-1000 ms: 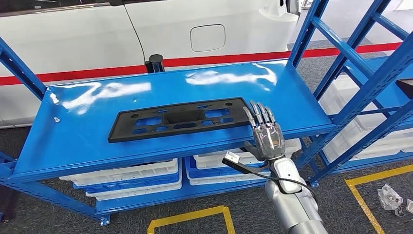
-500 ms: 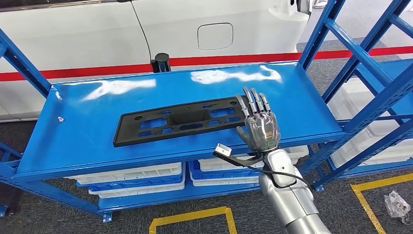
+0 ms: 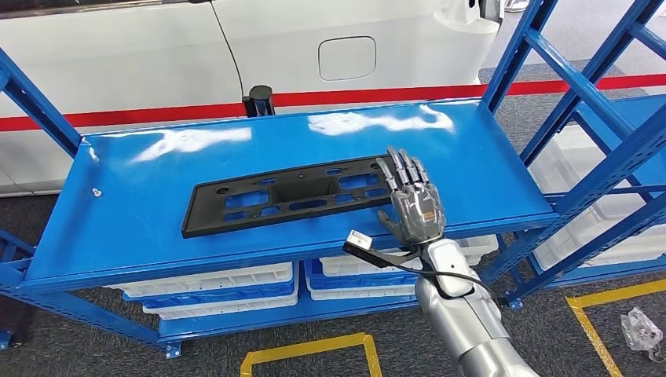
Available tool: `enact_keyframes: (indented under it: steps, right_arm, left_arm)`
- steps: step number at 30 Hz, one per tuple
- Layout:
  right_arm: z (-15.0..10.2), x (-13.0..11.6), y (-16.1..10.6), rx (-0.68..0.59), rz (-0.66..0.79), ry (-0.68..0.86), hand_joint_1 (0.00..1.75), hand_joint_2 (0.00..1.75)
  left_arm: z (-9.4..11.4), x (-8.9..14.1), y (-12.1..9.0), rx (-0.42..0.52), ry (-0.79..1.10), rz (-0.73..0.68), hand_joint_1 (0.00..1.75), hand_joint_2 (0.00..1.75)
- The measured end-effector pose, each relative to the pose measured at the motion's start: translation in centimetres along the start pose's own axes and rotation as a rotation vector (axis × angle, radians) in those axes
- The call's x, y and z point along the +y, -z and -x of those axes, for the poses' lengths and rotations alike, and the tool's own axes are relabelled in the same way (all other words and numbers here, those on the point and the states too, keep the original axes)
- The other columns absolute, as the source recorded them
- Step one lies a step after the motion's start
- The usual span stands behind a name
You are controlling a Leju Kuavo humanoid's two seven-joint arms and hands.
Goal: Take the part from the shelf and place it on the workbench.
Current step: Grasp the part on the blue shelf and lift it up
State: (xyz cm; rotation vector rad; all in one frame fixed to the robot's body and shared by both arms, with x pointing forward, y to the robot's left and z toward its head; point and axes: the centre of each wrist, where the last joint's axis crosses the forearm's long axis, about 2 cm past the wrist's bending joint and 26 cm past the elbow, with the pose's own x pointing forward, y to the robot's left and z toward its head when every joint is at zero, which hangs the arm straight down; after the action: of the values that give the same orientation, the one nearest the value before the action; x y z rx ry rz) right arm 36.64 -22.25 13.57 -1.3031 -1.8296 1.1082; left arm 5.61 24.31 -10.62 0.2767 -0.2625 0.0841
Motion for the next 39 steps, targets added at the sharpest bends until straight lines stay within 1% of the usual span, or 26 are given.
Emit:
enact_keyframes:
  steps: [5, 23, 30, 34, 39]
  right_arm:
    - [0.2, 0.7, 0.0, 0.008, -0.051, 0.004, 0.00, 1.75]
    - [0.2, 1.0, 0.4, 0.012, -0.070, 0.003, 0.00, 1.75]
    - [0.7, 1.5, 0.9, 0.030, -0.073, 0.009, 0.00, 1.75]
    - [1.2, 1.9, 1.0, 0.041, -0.062, 0.003, 1.71, 1.75]
    - [2.1, 2.0, 0.7, 0.058, -0.060, -0.009, 1.75, 1.75]
  left_arm:
    - [0.0, 0.0, 0.0, -0.003, 0.006, 0.001, 0.00, 0.00]
    - [0.0, 0.0, 0.0, -0.003, 0.008, 0.001, 0.00, 0.00]
    - [0.0, 0.0, 0.0, -0.005, 0.012, 0.002, 0.00, 0.00]
    - [0.0, 0.0, 0.0, -0.008, 0.020, -0.006, 0.00, 0.00]
    - [0.0, -0.2, -0.1, -0.010, 0.023, -0.016, 0.00, 0.00]
